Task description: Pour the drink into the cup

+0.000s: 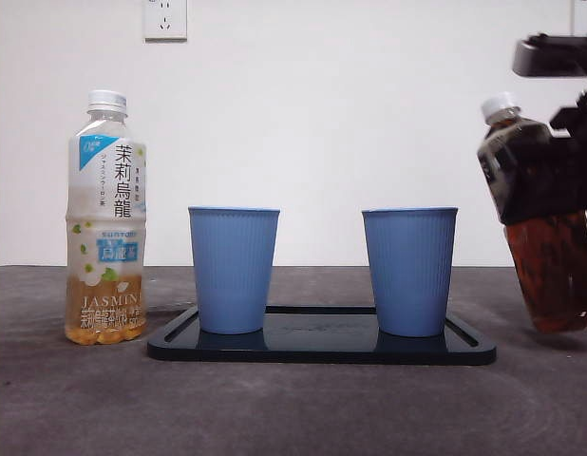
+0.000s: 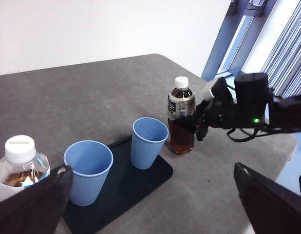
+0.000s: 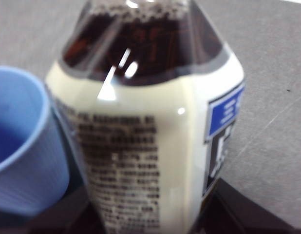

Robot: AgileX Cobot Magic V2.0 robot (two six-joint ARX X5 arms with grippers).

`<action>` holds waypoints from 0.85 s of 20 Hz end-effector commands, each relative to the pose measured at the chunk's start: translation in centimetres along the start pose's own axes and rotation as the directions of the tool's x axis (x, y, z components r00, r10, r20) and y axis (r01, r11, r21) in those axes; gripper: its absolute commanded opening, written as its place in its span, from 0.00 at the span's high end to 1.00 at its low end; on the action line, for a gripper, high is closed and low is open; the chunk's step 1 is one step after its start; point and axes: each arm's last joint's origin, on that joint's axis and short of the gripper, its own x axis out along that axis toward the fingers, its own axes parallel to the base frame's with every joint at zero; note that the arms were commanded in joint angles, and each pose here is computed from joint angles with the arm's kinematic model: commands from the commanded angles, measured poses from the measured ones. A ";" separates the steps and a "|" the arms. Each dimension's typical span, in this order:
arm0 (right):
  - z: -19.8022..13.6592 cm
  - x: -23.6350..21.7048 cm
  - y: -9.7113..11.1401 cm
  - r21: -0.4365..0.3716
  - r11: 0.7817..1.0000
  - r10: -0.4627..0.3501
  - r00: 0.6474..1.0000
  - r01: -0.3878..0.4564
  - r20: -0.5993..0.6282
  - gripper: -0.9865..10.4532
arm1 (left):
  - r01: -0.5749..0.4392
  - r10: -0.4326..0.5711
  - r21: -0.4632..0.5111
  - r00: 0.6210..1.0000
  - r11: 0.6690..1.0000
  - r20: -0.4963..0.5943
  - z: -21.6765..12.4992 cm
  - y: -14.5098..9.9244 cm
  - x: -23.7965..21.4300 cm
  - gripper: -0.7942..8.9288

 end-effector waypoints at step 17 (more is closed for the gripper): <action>7.6 -5.3 4.2 -0.666 0.743 -0.258 0.946 0.063 -0.198 0.78 | -0.025 0.013 0.133 0.996 0.991 0.089 0.8 -0.9 -1.3 0.37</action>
